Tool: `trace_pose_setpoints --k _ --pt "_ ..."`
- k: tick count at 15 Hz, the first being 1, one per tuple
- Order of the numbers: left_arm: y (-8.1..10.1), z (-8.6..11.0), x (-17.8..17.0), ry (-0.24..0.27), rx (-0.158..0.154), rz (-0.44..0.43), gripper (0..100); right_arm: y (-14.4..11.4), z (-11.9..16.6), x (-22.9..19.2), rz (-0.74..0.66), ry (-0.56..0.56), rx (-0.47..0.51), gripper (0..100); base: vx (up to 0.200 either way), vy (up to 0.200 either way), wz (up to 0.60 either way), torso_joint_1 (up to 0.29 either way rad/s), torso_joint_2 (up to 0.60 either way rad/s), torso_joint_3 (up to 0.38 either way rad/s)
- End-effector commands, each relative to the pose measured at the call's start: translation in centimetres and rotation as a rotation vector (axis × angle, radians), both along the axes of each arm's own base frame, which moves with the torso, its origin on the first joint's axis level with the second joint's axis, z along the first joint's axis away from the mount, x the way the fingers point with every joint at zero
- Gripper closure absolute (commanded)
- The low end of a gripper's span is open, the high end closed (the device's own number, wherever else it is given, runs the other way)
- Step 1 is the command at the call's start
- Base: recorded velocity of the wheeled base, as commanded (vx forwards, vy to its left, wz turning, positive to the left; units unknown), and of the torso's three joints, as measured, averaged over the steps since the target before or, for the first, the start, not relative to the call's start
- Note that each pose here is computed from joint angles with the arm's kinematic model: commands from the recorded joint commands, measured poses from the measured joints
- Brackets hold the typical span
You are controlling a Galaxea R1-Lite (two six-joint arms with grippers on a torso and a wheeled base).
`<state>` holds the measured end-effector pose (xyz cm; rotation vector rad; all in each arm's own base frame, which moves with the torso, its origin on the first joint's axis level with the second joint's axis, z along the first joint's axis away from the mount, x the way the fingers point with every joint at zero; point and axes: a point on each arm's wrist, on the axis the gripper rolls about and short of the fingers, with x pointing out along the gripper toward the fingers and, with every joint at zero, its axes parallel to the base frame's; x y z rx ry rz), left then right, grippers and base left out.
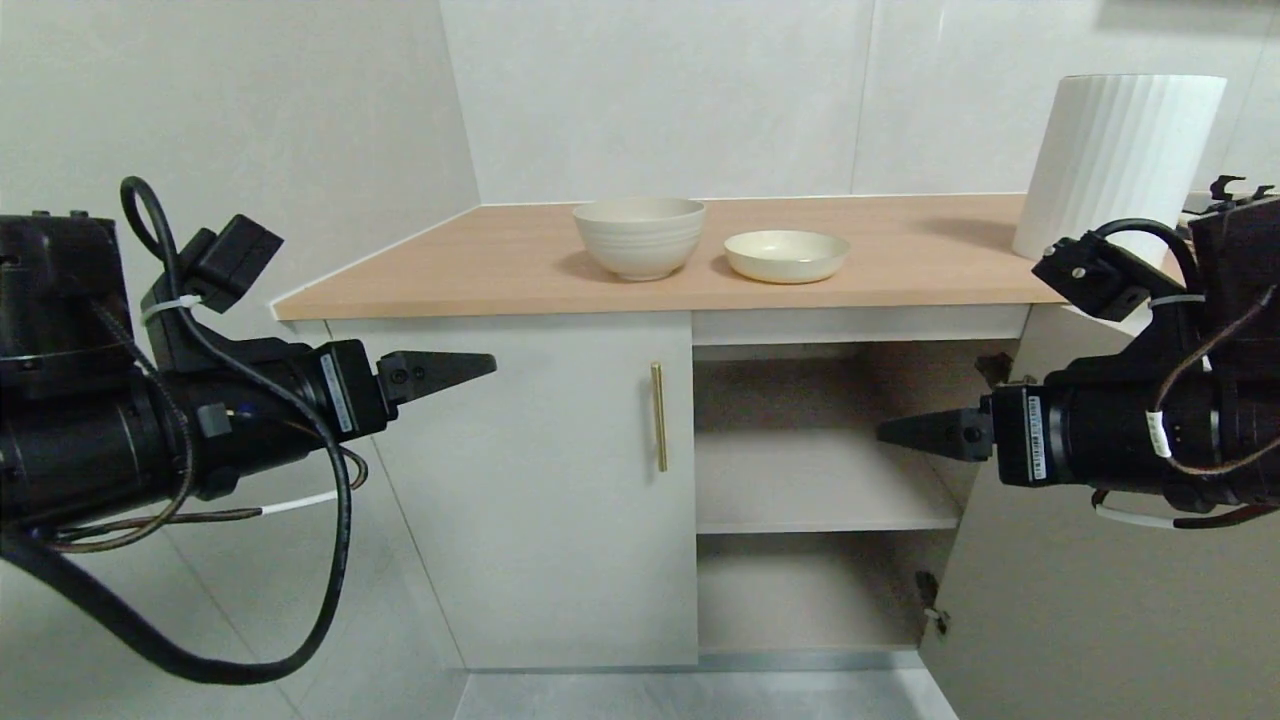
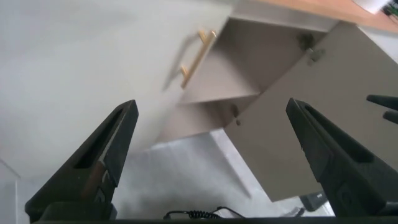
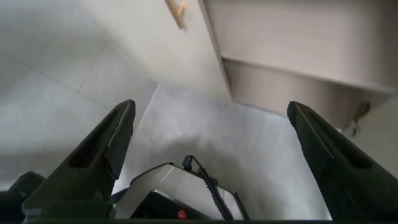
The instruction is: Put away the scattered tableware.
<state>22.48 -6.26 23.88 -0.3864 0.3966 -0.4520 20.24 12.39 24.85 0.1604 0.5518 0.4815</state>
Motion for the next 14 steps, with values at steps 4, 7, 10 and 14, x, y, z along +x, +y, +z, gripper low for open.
trace_pose_setpoints --k 4,7,10,14 --pt "-0.05 -0.09 0.16 0.004 0.0 -0.002 0 -0.38 0.14 -0.68 0.006 -0.012 0.008 0 0.2 0.0 0.0 0.0 0.01 0.002" --pt "-0.04 -0.14 0.15 0.006 0.0 -0.002 0 -0.36 0.09 -0.71 0.009 -0.009 0.006 0 0.133 0.0 0.0 0.003 0.0 -0.005" --pt "-0.03 0.09 -0.08 -0.001 -0.011 -0.016 0 -0.41 0.08 -0.78 0.009 -0.012 0.005 0 0.0 0.0 0.0 0.0 0.0 0.0" --pt "-0.01 0.21 -0.23 -0.005 -0.017 -0.024 0 -0.39 0.05 -0.74 0.005 -0.012 0.001 0 0.0 0.0 0.0 0.0 0.0 0.0"
